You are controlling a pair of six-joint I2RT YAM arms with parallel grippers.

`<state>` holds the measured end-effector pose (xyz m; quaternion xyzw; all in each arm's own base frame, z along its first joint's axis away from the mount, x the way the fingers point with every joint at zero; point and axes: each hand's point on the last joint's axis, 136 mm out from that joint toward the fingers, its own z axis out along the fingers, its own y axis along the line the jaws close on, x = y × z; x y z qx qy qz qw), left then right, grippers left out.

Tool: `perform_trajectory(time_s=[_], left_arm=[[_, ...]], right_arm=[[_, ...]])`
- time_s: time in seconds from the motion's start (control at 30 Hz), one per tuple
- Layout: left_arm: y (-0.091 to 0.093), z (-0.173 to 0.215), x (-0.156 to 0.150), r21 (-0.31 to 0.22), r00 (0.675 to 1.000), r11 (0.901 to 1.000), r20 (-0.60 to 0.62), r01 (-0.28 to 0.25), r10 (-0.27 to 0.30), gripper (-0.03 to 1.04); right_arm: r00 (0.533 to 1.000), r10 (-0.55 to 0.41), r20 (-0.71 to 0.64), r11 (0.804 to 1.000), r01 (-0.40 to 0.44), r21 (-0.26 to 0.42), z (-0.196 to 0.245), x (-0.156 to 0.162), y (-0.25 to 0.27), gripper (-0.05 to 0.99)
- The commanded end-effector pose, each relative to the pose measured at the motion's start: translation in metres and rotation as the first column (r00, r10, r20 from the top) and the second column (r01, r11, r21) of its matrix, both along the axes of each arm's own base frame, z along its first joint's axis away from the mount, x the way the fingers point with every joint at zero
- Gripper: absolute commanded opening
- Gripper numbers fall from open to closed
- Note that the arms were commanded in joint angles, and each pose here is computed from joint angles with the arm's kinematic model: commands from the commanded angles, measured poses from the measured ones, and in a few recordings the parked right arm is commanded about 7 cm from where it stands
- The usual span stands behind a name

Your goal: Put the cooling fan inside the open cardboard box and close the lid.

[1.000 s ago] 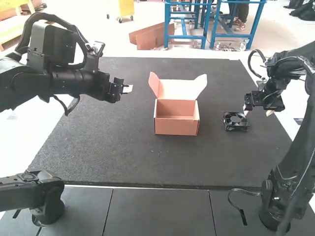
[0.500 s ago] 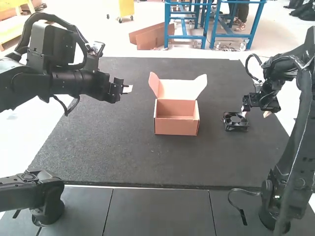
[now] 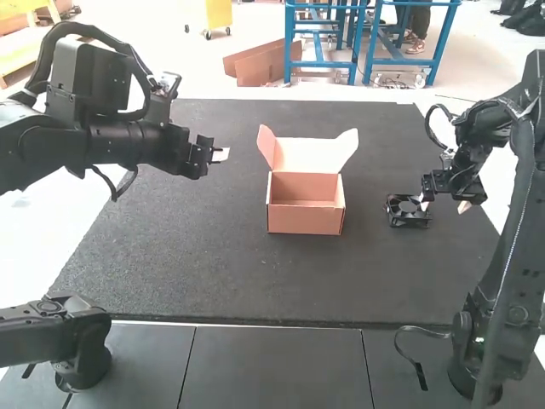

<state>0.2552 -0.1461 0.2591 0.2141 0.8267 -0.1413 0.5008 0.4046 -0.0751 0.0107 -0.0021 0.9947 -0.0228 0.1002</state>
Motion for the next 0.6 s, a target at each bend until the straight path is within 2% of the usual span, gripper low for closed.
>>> perform_trajectory(time_s=[0.0, 0.27, 0.43, 0.57], left_arm=[[-0.001, 0.006, 0.000, -0.010, 1.000, 0.9999, 0.013, -0.002, 0.002, 0.97], [0.000, 0.005, 0.001, -0.009, 1.000, 1.0000, 0.011, -0.003, 0.003, 0.97], [0.000, 0.007, 0.001, -0.011, 1.000, 0.9999, 0.016, -0.003, 0.003, 0.97], [0.000, 0.007, 0.001, -0.012, 1.000, 0.9999, 0.017, -0.003, 0.003, 0.97]], right_arm=[[1.000, -0.017, 0.009, 1.000, 0.017, -0.013, 0.002, 0.005, -0.010, 0.87], [1.000, -0.016, 0.011, 1.000, 0.016, -0.012, 0.002, 0.007, -0.010, 0.87], [0.999, -0.015, -0.040, 1.000, 0.015, -0.008, -0.008, -0.003, -0.009, 0.87], [0.997, -0.014, -0.082, 1.000, 0.015, 0.003, -0.015, -0.011, -0.007, 0.71]])
